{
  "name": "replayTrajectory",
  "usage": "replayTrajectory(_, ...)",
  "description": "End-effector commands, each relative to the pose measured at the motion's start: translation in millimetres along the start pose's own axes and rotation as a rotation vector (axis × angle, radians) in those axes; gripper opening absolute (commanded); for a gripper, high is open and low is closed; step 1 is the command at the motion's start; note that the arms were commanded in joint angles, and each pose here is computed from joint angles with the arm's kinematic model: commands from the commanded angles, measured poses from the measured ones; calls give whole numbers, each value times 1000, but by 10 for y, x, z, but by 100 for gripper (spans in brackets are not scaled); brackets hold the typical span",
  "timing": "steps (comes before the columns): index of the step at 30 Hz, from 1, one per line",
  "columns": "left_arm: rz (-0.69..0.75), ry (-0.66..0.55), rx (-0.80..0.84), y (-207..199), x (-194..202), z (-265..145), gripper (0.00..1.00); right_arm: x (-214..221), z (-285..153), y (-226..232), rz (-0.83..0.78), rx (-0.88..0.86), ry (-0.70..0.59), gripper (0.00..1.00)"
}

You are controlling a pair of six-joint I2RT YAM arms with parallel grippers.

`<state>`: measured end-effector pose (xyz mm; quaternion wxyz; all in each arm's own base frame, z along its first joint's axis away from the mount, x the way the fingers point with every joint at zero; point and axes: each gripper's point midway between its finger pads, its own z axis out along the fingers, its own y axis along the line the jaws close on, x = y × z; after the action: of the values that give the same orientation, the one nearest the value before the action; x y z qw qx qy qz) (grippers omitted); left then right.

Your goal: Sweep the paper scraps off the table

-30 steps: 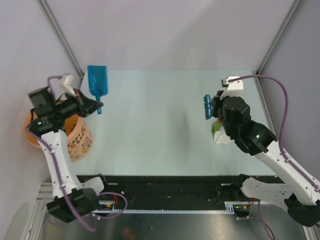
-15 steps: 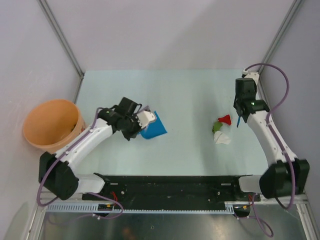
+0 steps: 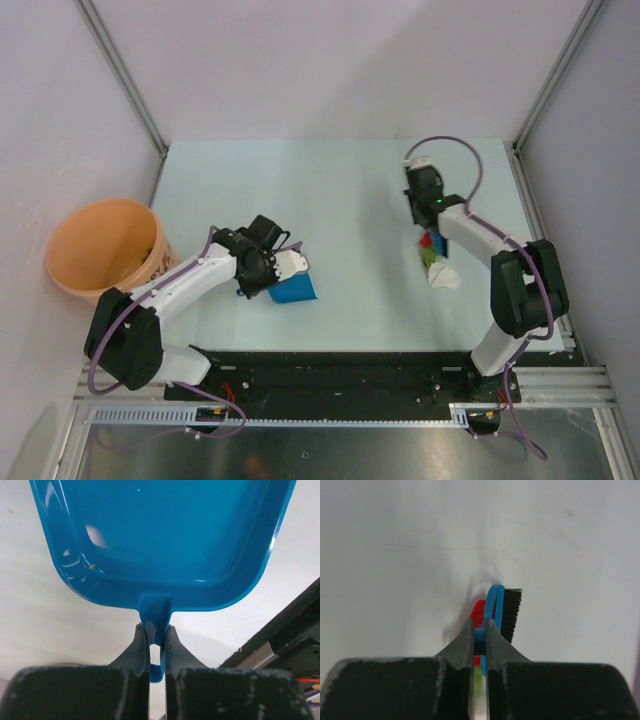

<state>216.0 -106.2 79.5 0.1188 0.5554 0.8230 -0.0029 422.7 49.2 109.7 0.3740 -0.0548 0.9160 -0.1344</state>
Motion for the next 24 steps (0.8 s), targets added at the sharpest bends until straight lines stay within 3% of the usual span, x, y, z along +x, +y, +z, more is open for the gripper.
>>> replayTrajectory(1, 81, 55, 26, -64, 155, 136, 0, -287, -342, 1150, -57, -305, -149, 0)
replayTrajectory(5, 93, 76, 43, -93, 227, 196, 0, -312, -867, 1932, -80, -501, -220, 0)
replayTrajectory(11, 77, 115, 45, -87, 277, 278, 0, -249, -1520, 2459, -194, -683, -298, 0)
replayTrajectory(17, 71, 76, 107, -153, 141, 345, 0, -548, -2053, 2080, -107, -673, -405, 0)
replayTrajectory(21, 33, 92, 79, -19, 24, 369, 0, -683, -1934, 1582, -10, -436, -430, 0)
replayTrajectory(24, 4, 97, 54, 88, -67, 369, 0, -657, -1732, 1485, 21, -340, -403, 0)
